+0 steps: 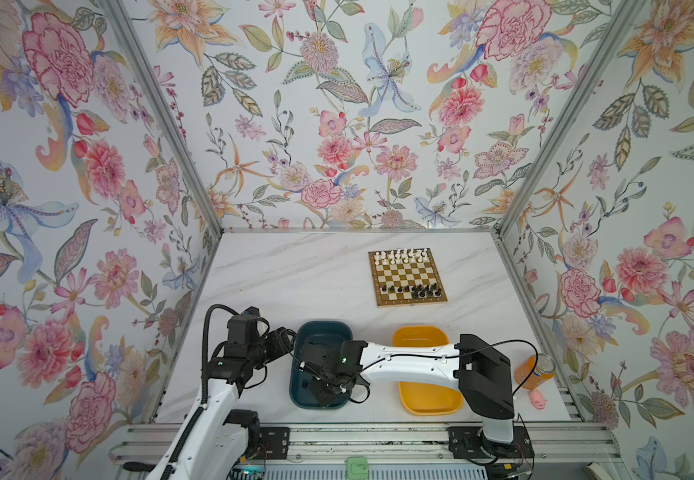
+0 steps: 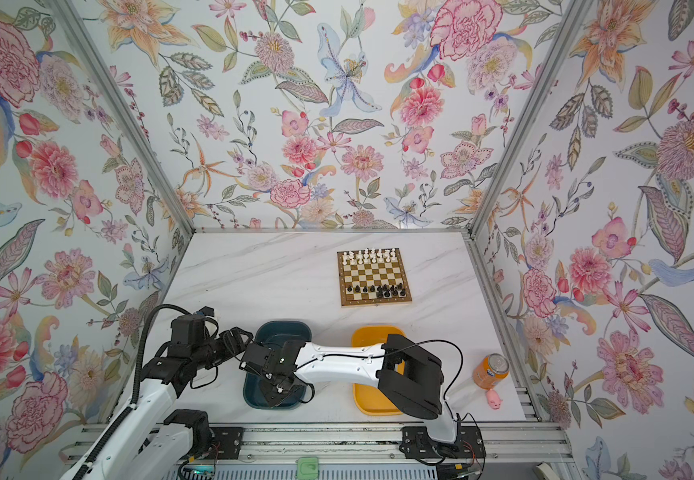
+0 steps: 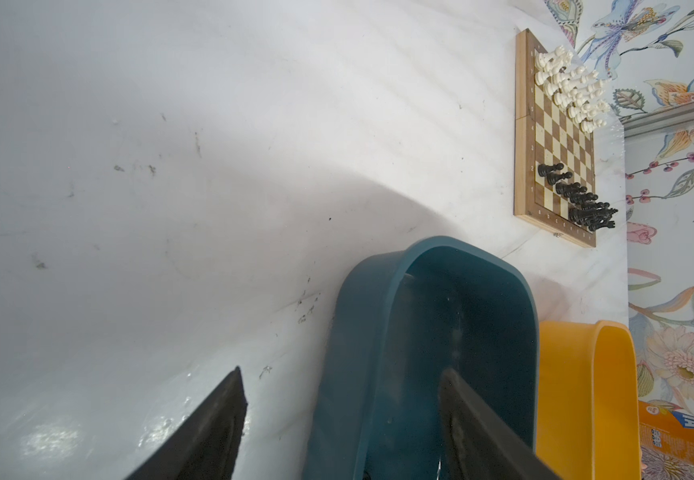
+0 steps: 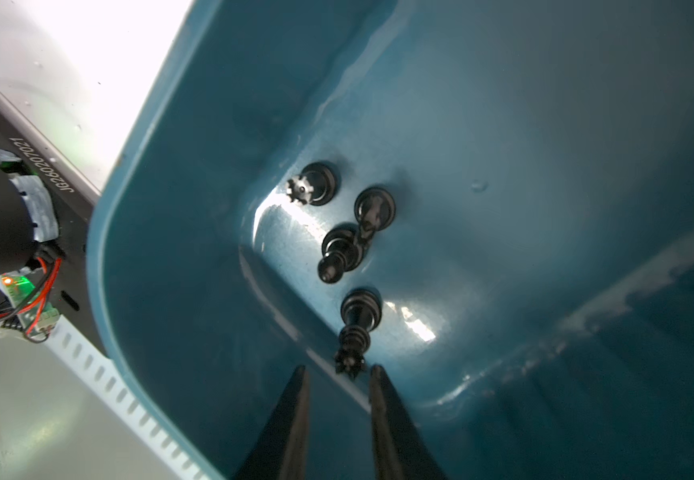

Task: Set up the chess pieces on the board
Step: 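Lower the open right gripper into the teal tray over a black piece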

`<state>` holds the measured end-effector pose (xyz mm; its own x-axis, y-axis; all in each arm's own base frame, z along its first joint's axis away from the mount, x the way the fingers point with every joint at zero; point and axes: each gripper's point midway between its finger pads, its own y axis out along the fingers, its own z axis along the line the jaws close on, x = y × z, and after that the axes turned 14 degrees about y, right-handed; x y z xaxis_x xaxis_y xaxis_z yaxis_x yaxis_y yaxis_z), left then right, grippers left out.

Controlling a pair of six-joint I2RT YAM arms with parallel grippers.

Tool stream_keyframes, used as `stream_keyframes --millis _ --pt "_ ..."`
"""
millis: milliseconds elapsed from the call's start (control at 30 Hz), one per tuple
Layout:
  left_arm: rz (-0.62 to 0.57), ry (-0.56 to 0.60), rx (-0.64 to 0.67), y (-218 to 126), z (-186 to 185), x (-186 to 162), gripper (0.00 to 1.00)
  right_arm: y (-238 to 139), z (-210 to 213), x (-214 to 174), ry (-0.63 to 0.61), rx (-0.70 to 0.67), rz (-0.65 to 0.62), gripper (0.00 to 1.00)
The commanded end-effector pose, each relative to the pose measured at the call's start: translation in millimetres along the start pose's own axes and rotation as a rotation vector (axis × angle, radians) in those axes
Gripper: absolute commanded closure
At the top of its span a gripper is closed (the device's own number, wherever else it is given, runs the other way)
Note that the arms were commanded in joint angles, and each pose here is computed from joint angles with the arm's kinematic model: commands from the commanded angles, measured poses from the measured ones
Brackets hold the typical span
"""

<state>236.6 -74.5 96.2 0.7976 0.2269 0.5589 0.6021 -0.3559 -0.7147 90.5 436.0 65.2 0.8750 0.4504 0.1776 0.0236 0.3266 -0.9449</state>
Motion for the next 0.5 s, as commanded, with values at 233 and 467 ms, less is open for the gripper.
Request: stream_keyframes --millis 233,467 --pt "-0.040 0.030 -0.040 -5.5 -8.6 15.1 0.25 7.2 1.2 5.1 0.001 -0.017 0.014 0.71" --pt "-0.046 0.030 -0.044 -6.8 -9.6 16.8 0.25 9.7 -6.4 7.9 0.018 -0.043 0.010 0.71"
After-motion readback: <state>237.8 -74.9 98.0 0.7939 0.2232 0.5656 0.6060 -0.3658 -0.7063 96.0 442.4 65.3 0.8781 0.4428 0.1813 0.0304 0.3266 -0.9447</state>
